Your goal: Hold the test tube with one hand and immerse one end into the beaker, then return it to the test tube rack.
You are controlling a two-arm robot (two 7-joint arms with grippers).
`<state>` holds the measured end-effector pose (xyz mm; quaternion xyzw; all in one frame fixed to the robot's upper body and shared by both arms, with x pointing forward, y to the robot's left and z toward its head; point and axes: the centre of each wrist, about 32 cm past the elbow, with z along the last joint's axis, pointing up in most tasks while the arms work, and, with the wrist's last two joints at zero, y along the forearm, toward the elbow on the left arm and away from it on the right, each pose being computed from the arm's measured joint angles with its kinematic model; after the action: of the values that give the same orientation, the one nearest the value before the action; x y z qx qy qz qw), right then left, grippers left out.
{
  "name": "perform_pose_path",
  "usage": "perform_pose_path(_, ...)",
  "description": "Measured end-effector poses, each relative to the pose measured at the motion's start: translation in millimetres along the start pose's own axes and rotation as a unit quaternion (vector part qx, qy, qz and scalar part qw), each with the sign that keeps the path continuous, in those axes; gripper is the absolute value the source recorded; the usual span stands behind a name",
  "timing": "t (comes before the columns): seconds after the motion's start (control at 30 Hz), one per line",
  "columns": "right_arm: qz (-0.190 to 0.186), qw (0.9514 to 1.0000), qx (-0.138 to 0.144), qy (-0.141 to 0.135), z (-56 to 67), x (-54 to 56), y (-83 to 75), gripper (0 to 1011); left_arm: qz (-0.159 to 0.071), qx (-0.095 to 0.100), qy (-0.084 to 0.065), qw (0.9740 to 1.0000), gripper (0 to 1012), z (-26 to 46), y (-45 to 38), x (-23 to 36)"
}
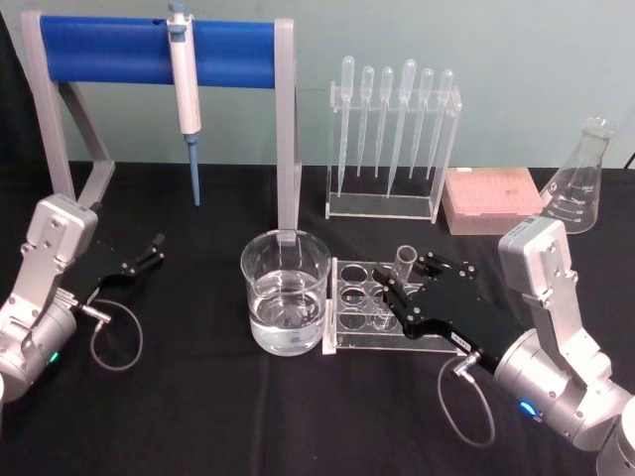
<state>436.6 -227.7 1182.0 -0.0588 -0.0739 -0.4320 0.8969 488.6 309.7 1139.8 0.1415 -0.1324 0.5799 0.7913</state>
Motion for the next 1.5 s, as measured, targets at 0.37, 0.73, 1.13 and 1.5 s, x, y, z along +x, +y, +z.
perform_pose_path(0.37,0.0,1.0,0.0,0.0,0.0,0.1,-0.1,225,0.0,0.0,0.0,1.0,1000,0.0,0.0,0.0)
perform_pose_path(0.73,0.016,0.9997,-0.016,0.002,20.3,24.4,3.3,225,0.0,0.0,0.0,1.0,1000,0.0,0.0,0.0)
perform_pose_path(1.13,0.063,0.9971,-0.042,0.006,72.0,56.8,14.1,225,0.0,0.0,0.0,1.0,1000,0.0,0.0,0.0)
perform_pose_path(1.5,0.081,0.9956,-0.048,-0.005,114.2,69.0,20.3,225,0.0,0.0,0.0,1.0,1000,0.0,0.0,0.0)
